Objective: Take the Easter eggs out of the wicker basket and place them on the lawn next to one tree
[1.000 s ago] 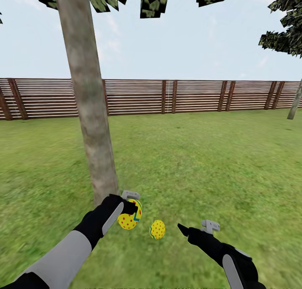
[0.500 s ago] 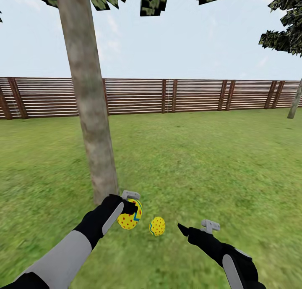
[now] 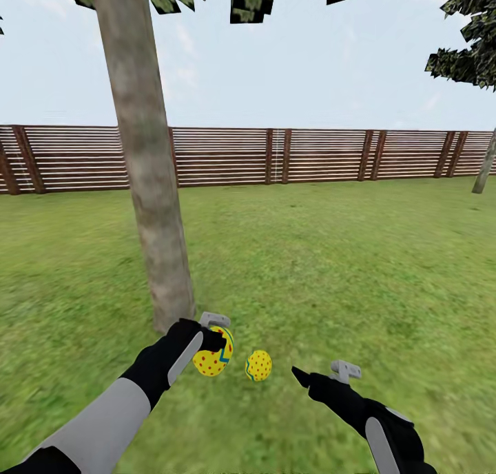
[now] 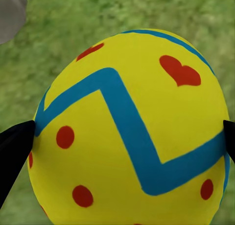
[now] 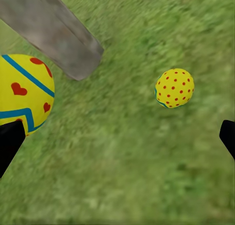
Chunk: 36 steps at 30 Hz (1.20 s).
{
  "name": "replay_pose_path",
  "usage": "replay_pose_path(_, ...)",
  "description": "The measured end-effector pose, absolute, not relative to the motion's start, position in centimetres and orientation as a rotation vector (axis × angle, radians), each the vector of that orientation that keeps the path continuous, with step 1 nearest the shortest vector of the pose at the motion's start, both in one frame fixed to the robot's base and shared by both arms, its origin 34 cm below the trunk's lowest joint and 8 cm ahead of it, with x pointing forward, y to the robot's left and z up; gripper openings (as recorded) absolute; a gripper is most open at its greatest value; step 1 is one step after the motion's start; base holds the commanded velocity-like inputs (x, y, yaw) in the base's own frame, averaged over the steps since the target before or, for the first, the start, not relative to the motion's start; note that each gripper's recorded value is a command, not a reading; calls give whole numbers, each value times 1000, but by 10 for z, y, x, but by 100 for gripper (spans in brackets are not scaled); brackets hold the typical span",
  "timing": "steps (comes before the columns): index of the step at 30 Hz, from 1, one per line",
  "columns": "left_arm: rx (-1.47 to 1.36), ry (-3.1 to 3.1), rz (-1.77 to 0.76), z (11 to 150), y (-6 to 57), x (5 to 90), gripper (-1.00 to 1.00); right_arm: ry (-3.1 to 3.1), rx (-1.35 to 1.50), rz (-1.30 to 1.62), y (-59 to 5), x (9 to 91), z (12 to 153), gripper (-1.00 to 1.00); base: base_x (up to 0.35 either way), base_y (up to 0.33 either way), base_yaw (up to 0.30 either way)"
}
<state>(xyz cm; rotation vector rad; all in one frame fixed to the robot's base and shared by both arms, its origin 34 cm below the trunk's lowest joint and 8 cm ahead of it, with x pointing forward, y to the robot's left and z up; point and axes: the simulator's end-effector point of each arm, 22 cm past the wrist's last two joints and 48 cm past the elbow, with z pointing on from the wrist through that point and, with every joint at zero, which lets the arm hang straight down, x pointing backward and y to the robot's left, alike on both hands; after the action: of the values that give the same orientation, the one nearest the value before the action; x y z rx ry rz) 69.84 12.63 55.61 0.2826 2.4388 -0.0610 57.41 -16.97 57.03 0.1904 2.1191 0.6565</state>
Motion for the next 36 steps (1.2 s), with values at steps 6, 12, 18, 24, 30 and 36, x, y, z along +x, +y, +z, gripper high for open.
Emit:
replay_pose_path(6,283,2438,-61,543,126,695,-100,2119,190,656,-170,571,557,100,0,0,0)
replay_pose_path(12,282,2438,-61,530,126,692,-100,2123,191,656,-170,567,542,100,0,0,0)
replay_pose_path(18,283,2436,-62,530,126,692,-100,2122,191,656,-170,567,542,100,0,0,0)
replay_pose_path(24,283,2431,-62,531,125,693,-100,2123,191,656,-170,567,542,100,74,0,0)
replay_pose_path(30,282,2431,-57,531,125,693,-100,2124,191,655,-170,567,542,100,311,0,0)
replay_pose_path(36,281,2430,-55,531,126,693,-100,2132,194,656,-170,566,538,100,322,0,0)
